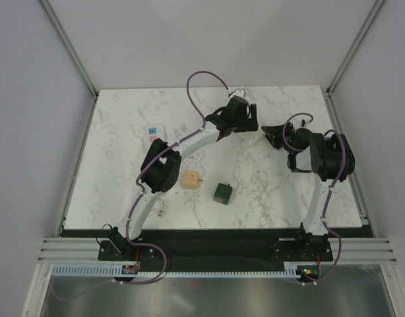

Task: Pull the plug off the socket

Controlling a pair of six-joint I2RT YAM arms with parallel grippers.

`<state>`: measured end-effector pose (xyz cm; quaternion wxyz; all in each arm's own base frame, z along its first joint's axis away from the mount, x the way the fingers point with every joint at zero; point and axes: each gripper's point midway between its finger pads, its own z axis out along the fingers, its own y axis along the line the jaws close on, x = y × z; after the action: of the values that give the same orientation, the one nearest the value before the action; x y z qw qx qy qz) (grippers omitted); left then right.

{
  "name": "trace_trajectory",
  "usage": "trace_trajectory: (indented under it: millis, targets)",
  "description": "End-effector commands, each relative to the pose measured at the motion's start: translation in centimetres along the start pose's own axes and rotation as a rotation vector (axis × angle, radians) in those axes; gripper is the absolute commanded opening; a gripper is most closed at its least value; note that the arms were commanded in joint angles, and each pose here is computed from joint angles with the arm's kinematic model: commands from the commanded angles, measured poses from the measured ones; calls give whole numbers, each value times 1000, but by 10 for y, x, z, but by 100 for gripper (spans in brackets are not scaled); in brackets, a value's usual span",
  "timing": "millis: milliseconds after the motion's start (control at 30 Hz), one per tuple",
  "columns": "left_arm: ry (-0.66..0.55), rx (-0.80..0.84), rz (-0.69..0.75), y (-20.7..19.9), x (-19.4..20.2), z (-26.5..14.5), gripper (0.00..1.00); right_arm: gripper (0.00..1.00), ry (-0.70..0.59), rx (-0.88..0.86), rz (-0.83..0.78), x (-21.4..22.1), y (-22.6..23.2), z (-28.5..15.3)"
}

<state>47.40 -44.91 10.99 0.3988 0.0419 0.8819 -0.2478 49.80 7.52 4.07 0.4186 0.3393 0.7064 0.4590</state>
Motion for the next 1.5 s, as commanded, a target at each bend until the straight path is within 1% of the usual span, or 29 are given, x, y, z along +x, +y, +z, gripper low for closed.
trace_trajectory:
  millis: [0,67,300,500,667,700,767,800,867,900,967,1000,1033,1067,1233,1367,1467]
  targets:
    - [-78,28,-86,-9,-29,7,94,0,28,-56,-53,2,15,3]
    - [-84,30,-102,-9,-31,11,93,0,24,-56,-58,1,16,3]
    - [-64,15,-157,1,-18,28,92,0,8,-38,-98,-2,17,2]
    - [-69,38,-175,-2,-17,35,86,0,9,-40,-128,-1,22,2]
    - [-64,43,-173,-3,-17,33,79,0,-1,-74,-151,-3,33,0]
    - [-58,45,-170,-3,-16,32,70,0,-2,-72,-166,-3,34,0]
    - [-52,55,-162,-5,-17,29,61,0,-10,-60,-182,-6,36,-1]
    - [-44,51,-158,-3,-14,29,53,0,-12,-56,-196,-6,35,-2]
    - [-40,53,-148,-4,-14,25,43,0,-14,-52,-204,-7,36,-2]
    - [-44,58,-147,-6,-18,21,33,0,-15,-50,-208,-8,36,-1]
    - [-28,79,-142,-8,-18,18,23,0,-11,-43,-216,-8,34,-1]
    - [-20,88,-144,-10,-18,15,11,0,-11,-42,-217,-8,34,0]
    - [-4,105,-157,-11,-18,14,5,0,-9,-42,-224,-8,34,0]
    - [-1,109,-168,-11,-19,13,2,0,-11,-42,-228,-9,34,1]
    - [82,189,-281,-16,-18,4,2,0,-22,-16,-278,-13,39,-1]
    - [87,239,-305,-25,-26,-3,2,0,-20,22,-337,-12,38,1]
    - [61,240,-287,-29,-36,-11,2,0,-18,39,-348,-13,37,3]
